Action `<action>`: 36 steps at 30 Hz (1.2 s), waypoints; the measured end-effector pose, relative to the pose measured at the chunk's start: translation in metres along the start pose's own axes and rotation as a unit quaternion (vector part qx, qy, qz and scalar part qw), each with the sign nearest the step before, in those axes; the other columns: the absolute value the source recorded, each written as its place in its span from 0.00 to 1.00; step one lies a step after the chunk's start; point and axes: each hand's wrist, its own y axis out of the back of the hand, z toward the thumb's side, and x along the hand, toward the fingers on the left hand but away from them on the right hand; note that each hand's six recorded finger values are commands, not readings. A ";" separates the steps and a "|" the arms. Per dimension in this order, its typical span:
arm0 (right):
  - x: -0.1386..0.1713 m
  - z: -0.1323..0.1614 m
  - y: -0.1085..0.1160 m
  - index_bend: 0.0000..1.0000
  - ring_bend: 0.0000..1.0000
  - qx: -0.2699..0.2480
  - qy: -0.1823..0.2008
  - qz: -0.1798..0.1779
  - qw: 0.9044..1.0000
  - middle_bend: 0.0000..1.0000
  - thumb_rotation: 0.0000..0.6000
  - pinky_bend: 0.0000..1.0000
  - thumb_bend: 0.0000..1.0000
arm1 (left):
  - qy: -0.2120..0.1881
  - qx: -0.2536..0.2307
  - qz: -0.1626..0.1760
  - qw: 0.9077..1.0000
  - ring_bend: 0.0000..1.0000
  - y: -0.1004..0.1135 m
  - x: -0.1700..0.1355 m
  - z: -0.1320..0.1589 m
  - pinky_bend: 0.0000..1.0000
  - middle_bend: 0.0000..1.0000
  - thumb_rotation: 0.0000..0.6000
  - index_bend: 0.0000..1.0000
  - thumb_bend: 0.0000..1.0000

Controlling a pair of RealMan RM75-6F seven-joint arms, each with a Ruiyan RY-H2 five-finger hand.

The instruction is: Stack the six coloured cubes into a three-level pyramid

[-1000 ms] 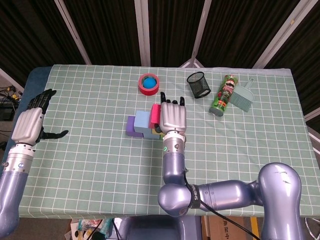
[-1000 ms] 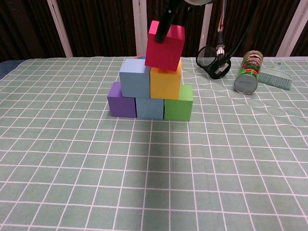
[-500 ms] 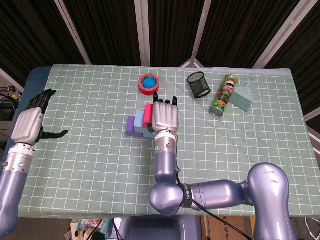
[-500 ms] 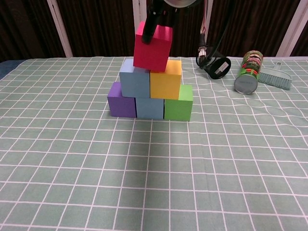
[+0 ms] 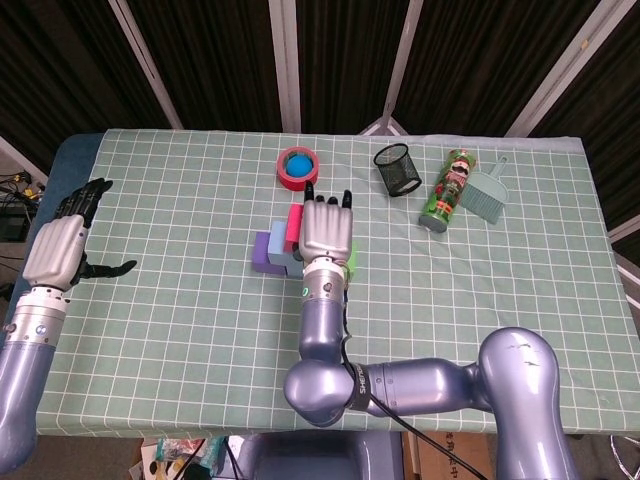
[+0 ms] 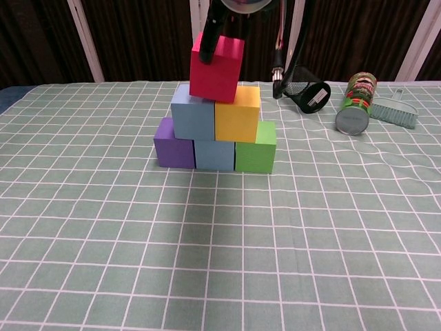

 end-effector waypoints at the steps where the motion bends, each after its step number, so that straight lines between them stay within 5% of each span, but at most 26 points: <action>1: 0.000 0.000 0.000 0.00 0.22 0.001 0.000 0.000 1.000 0.38 1.00 0.00 0.36 | 0.000 0.000 0.000 1.000 0.00 0.000 0.000 0.000 0.00 0.00 1.00 0.00 0.10; 36: -0.001 0.003 0.001 0.00 0.22 0.062 0.017 -0.014 0.998 0.38 1.00 0.00 0.36 | -0.003 -0.004 -0.006 1.000 0.00 -0.003 -0.001 0.002 0.00 0.00 1.00 0.00 0.10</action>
